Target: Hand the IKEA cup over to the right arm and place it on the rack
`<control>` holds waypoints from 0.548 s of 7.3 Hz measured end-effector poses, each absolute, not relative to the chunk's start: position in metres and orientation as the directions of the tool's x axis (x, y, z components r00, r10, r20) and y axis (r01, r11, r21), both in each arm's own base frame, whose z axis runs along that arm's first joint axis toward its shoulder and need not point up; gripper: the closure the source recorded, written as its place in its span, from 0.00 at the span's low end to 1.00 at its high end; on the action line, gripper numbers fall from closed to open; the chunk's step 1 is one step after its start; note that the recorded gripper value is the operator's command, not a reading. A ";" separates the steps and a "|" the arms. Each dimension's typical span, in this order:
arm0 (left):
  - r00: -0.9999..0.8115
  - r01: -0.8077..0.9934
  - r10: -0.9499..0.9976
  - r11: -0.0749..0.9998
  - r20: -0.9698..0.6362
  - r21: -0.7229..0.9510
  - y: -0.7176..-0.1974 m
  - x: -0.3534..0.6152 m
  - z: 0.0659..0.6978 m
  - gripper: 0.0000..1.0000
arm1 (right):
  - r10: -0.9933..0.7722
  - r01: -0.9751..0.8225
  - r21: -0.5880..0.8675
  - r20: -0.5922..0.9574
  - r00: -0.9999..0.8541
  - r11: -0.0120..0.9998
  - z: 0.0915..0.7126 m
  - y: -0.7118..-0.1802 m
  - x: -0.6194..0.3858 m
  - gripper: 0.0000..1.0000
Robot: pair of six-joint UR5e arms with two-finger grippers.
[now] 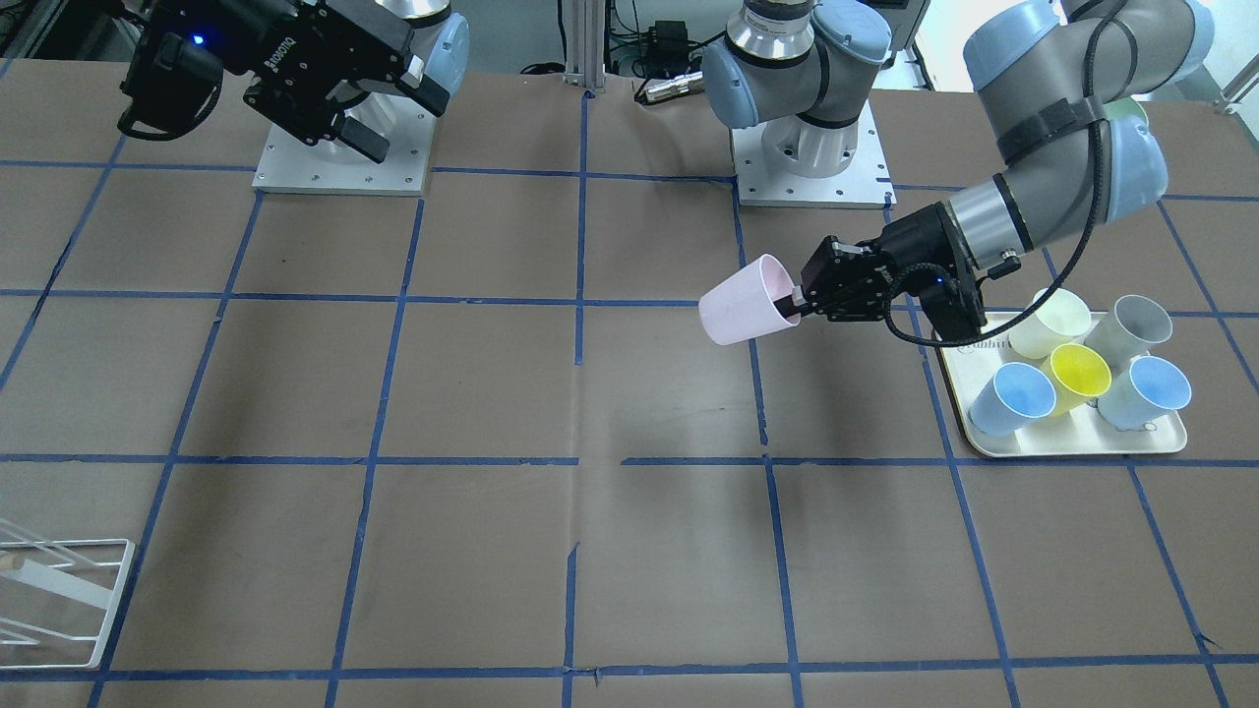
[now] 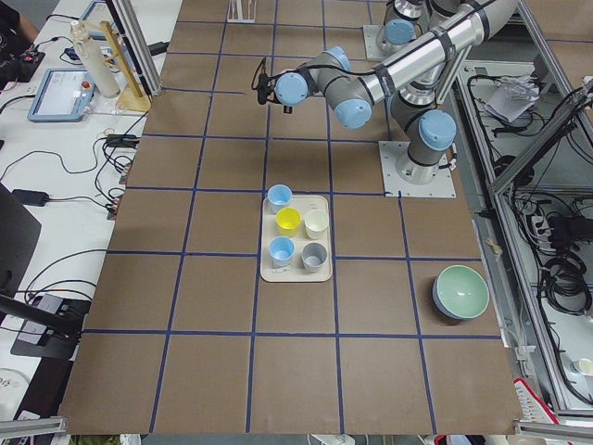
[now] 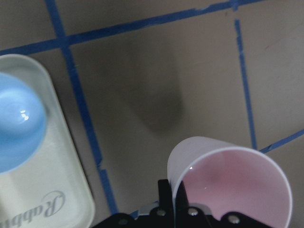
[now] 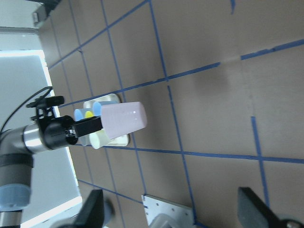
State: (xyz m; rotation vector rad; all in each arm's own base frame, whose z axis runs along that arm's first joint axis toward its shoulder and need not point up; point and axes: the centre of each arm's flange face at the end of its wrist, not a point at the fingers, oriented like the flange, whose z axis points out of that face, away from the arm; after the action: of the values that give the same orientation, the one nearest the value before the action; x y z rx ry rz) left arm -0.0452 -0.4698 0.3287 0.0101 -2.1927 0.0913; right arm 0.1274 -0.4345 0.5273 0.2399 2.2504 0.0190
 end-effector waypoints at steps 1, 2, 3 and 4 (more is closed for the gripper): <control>-0.473 -0.083 0.006 0.995 0.881 -0.052 -0.472 -0.070 0.339 1.00 | 0.169 0.162 0.095 -0.827 -0.536 0.982 0.525 -0.438 0.127 0.00; -0.362 -0.118 -0.016 0.993 0.932 -0.029 -0.473 -0.094 0.353 1.00 | 0.165 0.165 0.099 -0.872 -0.461 0.981 0.517 -0.443 0.123 0.00; -0.258 -0.145 -0.041 0.989 0.965 0.003 -0.471 -0.116 0.372 1.00 | 0.183 0.177 0.121 -0.901 -0.393 0.977 0.506 -0.450 0.118 0.00; -0.180 -0.164 -0.070 0.986 0.981 0.040 -0.468 -0.131 0.395 1.00 | 0.216 0.190 0.161 -0.922 -0.320 0.969 0.494 -0.457 0.116 0.00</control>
State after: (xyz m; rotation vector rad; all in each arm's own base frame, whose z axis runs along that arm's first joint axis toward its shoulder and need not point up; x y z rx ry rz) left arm -0.1309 -0.4680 0.3955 0.1735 -1.7534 0.0845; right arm 0.1157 -0.4573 0.4945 0.2933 1.9071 0.0276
